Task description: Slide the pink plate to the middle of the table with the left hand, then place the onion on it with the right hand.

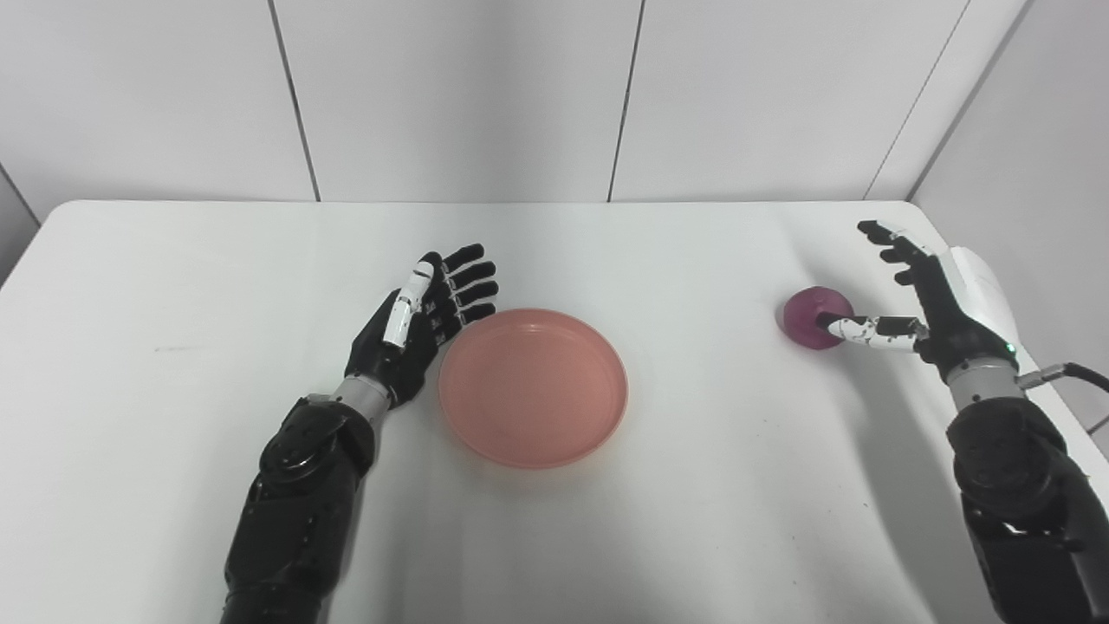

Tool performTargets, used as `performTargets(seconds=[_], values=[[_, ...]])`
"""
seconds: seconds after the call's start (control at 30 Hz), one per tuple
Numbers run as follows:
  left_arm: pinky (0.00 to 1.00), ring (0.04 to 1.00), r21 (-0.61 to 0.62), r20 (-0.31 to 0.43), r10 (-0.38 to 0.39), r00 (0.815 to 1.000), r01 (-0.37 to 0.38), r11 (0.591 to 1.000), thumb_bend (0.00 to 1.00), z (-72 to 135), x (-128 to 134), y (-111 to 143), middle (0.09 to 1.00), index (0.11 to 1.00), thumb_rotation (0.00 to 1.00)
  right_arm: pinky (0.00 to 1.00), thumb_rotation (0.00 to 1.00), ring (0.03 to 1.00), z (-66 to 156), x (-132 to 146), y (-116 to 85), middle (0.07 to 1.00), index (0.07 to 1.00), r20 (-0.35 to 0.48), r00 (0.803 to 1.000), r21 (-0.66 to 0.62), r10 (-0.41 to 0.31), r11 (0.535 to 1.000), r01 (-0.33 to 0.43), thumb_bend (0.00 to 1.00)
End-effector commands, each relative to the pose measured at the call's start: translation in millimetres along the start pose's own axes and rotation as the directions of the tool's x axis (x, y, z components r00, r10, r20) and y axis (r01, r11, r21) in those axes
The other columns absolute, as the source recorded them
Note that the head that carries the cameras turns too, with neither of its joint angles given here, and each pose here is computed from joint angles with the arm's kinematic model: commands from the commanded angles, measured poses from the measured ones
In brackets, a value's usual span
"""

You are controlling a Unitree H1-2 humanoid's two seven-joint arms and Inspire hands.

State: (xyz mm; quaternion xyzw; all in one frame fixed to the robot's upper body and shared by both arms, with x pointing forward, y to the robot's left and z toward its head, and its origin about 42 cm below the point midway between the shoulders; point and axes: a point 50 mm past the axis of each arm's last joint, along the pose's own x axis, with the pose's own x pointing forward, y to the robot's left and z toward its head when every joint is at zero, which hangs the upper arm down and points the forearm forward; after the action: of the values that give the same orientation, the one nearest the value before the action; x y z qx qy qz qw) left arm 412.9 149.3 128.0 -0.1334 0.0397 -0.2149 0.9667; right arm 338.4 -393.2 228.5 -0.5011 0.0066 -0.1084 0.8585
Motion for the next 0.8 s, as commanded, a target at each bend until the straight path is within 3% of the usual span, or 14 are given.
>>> performTargets(seconds=[0.0,0.13,0.5,0.77], values=[[0.79,0.824,0.013,0.02,-0.005,1.0,0.005,1.0,0.36,6,5,-2,0.827,0.8,1.0,0.72,0.27,0.803,10,13,-22,0.841,0.848,0.045,0.997,-0.031,-0.057,0.998,0.058,0.99],[0.79,0.823,0.02,0.021,-0.001,1.0,0.001,1.0,0.36,6,5,-1,0.827,0.801,1.0,0.72,0.31,0.814,9,16,-19,0.85,0.852,0.029,0.999,-0.038,-0.032,0.999,0.033,1.0],[0.79,0.821,0.014,0.021,0.002,1.0,-0.002,1.0,0.36,7,4,-1,0.826,0.801,1.0,0.76,0.32,0.848,2,24,-11,0.874,0.868,-0.036,0.998,-0.05,0.045,0.998,-0.047,0.99],[0.79,0.823,0.016,0.021,-0.003,1.0,0.003,1.0,0.37,6,4,2,0.828,0.8,1.0,0.74,0.33,0.827,3,31,-5,0.862,0.858,-0.029,0.998,-0.055,0.058,0.997,-0.059,1.0]])
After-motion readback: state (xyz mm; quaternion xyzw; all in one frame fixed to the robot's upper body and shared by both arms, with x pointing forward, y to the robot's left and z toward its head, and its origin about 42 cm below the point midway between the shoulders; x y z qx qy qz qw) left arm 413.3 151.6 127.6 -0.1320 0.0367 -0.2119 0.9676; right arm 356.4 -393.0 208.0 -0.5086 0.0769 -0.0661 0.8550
